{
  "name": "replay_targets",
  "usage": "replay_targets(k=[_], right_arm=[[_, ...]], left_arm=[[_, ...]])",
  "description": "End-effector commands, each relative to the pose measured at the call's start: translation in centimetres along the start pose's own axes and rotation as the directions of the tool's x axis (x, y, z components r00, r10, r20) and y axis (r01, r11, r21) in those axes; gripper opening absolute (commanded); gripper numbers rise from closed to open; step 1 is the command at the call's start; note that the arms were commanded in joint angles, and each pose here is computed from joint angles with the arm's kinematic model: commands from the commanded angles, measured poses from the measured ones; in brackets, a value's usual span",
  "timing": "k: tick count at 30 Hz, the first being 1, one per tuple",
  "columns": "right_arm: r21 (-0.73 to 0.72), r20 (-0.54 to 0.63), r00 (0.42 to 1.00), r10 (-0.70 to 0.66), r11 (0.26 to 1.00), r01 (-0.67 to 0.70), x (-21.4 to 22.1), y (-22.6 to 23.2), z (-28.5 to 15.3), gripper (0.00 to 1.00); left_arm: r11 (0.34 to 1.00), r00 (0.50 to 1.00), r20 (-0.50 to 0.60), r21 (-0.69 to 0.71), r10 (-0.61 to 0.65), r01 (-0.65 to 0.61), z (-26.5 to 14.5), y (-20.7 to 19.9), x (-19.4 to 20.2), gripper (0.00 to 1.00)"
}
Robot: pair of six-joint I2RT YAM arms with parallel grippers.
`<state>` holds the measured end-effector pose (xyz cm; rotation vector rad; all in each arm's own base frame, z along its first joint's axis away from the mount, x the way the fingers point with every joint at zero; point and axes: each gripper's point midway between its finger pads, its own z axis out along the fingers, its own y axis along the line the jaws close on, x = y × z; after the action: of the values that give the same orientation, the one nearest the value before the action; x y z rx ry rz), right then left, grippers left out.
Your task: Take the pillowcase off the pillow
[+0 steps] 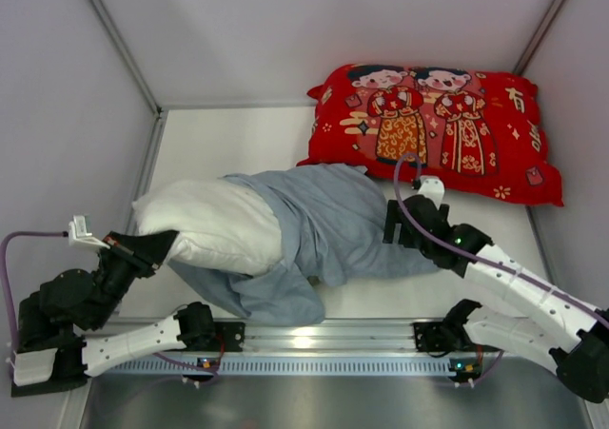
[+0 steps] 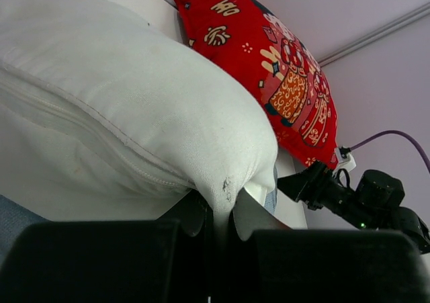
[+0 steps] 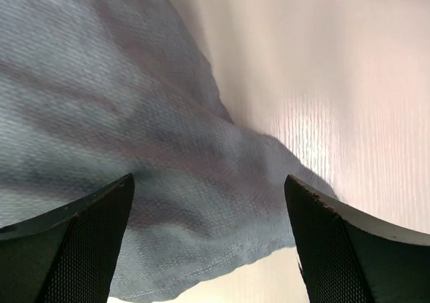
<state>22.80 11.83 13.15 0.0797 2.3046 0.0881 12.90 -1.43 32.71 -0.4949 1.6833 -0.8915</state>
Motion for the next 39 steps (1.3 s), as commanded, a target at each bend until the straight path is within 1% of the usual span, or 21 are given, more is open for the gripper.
replay_targets(k=[1, 2, 8, 11, 12, 13, 14, 15, 16, 17, 18, 21, 22, 23, 24, 27, 30, 31, 33, 36, 39], right_arm=[[0.045, -0.032, 0.996, 0.087, 0.995, -0.086, 1.9, -1.4, 0.1, 0.88], [0.041, -0.026, 0.993, 0.118, 0.992, -0.117, 2.2, -1.3, 0.3, 0.88], [0.132, -0.065, 0.988, 0.143, 0.982, -0.134, 4.6, -2.8, 2.8, 0.89], [0.080, -0.138, 0.976, 0.166, 0.984, -0.156, 6.8, -1.9, 3.9, 0.86], [0.029, -0.154, 0.971, 0.183, 0.983, -0.181, 7.0, -0.8, 4.3, 0.83], [0.020, -0.180, 0.967, 0.182, 0.983, -0.181, 8.0, -0.6, 4.6, 0.76], [0.016, -0.206, 0.961, 0.184, 0.983, -0.185, 8.7, -0.4, 4.9, 0.71], [-0.029, -0.221, 0.957, 0.190, 0.979, -0.201, 8.9, 0.7, 5.1, 0.67], [-0.036, -0.241, 0.952, 0.187, 0.979, -0.202, 9.6, 0.8, 5.3, 0.56], [-0.034, -0.253, 0.947, 0.196, 0.977, -0.211, 10.0, 0.8, 5.5, 0.49], [-0.048, -0.256, 0.945, 0.206, 0.973, -0.225, 10.0, 1.2, 5.6, 0.35], [-0.045, -0.243, 0.943, 0.228, 0.968, -0.245, 10.1, 1.0, 5.5, 0.20], [-0.042, -0.235, 0.944, 0.230, 0.968, -0.247, 10.2, 0.8, 5.5, 0.10], [-0.046, -0.219, 0.947, 0.234, 0.967, -0.249, 9.8, 0.7, 5.4, 0.03], [-0.034, -0.202, 0.951, 0.235, 0.969, -0.246, 9.6, 0.4, 5.4, 0.00], [-0.042, -0.153, 0.961, 0.230, 0.970, -0.239, 8.2, 0.2, 5.0, 0.00], [-0.074, -0.075, 0.968, 0.239, 0.967, -0.244, 5.0, 0.7, 3.9, 0.00], [-0.111, -0.035, 0.967, 0.253, 0.961, -0.255, 2.8, 1.5, 3.1, 0.00], [-0.187, 0.047, 0.963, 0.264, 0.950, -0.251, -0.7, 2.5, 1.2, 0.00], [-0.302, 0.181, 0.941, 0.285, 0.927, -0.222, -7.8, 4.0, -3.6, 0.00], [-0.374, 0.224, 0.933, 0.282, 0.909, -0.184, -10.2, 4.4, -6.9, 0.00]], left_arm=[[0.997, 0.998, 0.028, 0.048, -0.057, 0.056, -0.6, -1.1, -1.5, 0.00], [0.997, 0.998, 0.032, 0.048, -0.060, 0.058, -0.6, -1.0, -1.7, 0.00], [0.997, 0.998, 0.031, 0.053, -0.060, 0.059, -0.7, -1.1, -1.8, 0.00], [0.997, 0.998, 0.028, 0.057, -0.062, 0.061, -0.8, -1.2, -1.9, 0.00], [0.996, 0.998, 0.029, 0.058, -0.064, 0.062, -0.8, -1.3, -1.9, 0.00], [0.997, 0.998, 0.027, 0.055, -0.062, 0.060, -0.7, -1.2, -1.8, 0.00], [0.997, 0.998, 0.026, 0.054, -0.061, 0.059, -0.7, -1.2, -1.7, 0.00], [0.997, 0.998, 0.026, 0.054, -0.062, 0.061, -0.7, -1.1, -1.7, 0.00], [0.997, 0.998, 0.024, 0.053, -0.063, 0.061, -0.7, -1.2, -1.6, 0.00], [0.997, 0.998, 0.024, 0.053, -0.063, 0.061, -0.7, -1.2, -1.6, 0.00], [0.997, 0.998, 0.023, 0.051, -0.063, 0.062, -0.6, -1.2, -1.5, 0.00], [0.996, 0.998, 0.019, 0.054, -0.066, 0.065, -0.6, -1.3, -1.5, 0.00], [0.997, 0.998, 0.019, 0.054, -0.065, 0.064, -0.6, -1.3, -1.5, 0.00], [0.996, 0.998, 0.017, 0.054, -0.066, 0.065, -0.6, -1.3, -1.4, 0.00], [0.996, 0.998, 0.015, 0.054, -0.067, 0.066, -0.6, -1.3, -1.4, 0.00], [0.997, 0.998, 0.013, 0.051, -0.066, 0.066, -0.5, -1.3, -1.2, 0.00], [0.997, 0.998, 0.011, 0.044, -0.061, 0.060, -0.4, -1.3, -1.0, 0.00], [0.997, 0.998, 0.010, 0.043, -0.061, 0.061, -0.3, -1.3, -1.0, 0.00], [0.997, 0.998, 0.009, 0.042, -0.066, 0.066, -0.3, -1.2, -0.9, 0.00], [0.997, 0.998, 0.006, 0.039, -0.068, 0.067, -0.2, -1.1, -0.6, 0.00], [0.997, 0.997, 0.007, 0.036, -0.071, 0.071, -0.1, -1.0, -0.5, 0.00]])
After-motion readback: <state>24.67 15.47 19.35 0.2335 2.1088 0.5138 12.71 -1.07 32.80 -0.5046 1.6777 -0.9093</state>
